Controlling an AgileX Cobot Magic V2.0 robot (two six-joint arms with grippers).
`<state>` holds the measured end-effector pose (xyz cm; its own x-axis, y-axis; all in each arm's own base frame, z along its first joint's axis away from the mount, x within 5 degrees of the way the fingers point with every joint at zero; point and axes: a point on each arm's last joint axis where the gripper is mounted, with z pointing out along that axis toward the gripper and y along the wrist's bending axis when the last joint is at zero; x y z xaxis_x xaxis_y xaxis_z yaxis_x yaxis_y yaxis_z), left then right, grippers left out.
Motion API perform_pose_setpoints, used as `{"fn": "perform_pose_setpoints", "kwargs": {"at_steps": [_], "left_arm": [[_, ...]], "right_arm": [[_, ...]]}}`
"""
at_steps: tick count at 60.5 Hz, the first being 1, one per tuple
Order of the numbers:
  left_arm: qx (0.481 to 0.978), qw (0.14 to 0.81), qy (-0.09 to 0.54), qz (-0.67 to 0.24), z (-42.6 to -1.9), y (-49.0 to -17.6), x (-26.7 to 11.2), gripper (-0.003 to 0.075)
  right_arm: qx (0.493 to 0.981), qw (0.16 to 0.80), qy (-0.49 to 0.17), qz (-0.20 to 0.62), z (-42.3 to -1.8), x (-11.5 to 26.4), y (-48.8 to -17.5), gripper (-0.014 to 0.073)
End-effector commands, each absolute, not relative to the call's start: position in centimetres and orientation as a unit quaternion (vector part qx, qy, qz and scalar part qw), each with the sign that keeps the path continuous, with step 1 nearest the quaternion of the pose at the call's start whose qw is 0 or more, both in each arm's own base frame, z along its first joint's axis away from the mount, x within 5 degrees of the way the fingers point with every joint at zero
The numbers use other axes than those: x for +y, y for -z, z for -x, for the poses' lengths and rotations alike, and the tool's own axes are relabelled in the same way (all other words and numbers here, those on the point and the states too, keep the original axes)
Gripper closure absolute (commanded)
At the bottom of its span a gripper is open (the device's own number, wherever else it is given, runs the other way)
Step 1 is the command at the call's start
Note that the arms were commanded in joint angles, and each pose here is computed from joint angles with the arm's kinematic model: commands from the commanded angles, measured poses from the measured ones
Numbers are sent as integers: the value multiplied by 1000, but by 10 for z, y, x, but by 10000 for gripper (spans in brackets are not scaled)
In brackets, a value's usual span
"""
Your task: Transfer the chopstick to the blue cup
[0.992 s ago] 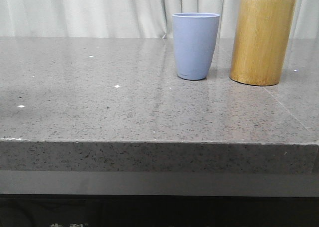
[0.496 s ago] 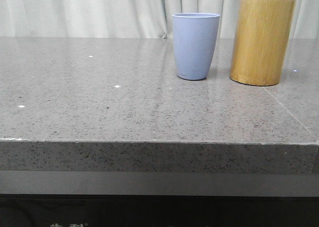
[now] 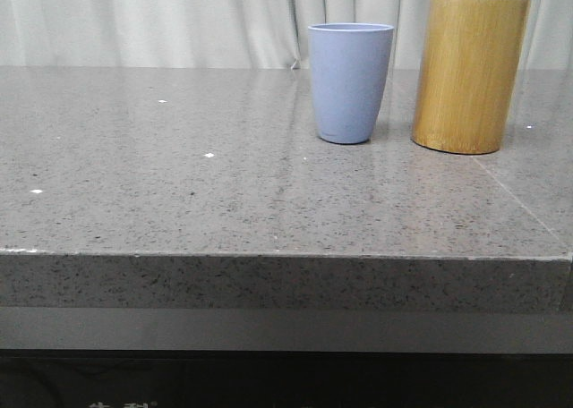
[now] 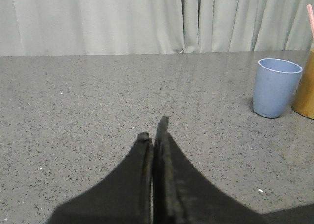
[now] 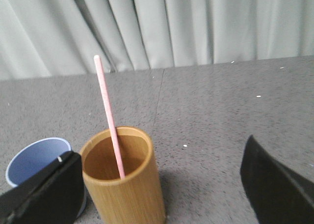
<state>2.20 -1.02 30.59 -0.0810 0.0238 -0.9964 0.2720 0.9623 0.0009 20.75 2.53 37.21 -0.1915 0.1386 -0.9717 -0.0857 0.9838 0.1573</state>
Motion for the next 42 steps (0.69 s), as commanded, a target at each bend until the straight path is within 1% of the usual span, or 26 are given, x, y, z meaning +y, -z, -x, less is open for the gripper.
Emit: {"fn": "perform_pose_setpoints", "kwargs": {"at_steps": [1, 6, 12, 26, 34, 42], "left_arm": [[702, 699, 103, -89, -22, -319, -10, 738], [709, 692, 102, -90, -23, -315, -10, 738], [712, 689, 102, -90, -25, -312, -11, 738], [711, 690, 102, -90, -25, -312, -11, 738], [711, 690, 102, -90, -25, -312, -11, 738], [711, 690, 102, -90, -25, -312, -11, 738]], "right_arm": [[749, 656, -91, 12, -237, 38, -393, -60], [751, 651, -104, 27, -261, 53, -399, -60], [756, 643, -114, 41, -288, 69, -399, -60], [773, 623, -113, 44, -346, 86, -385, -60], [774, 622, -112, 44, -370, 92, -382, -60], [781, 614, -109, 43, -382, 93, -379, -59]]}}
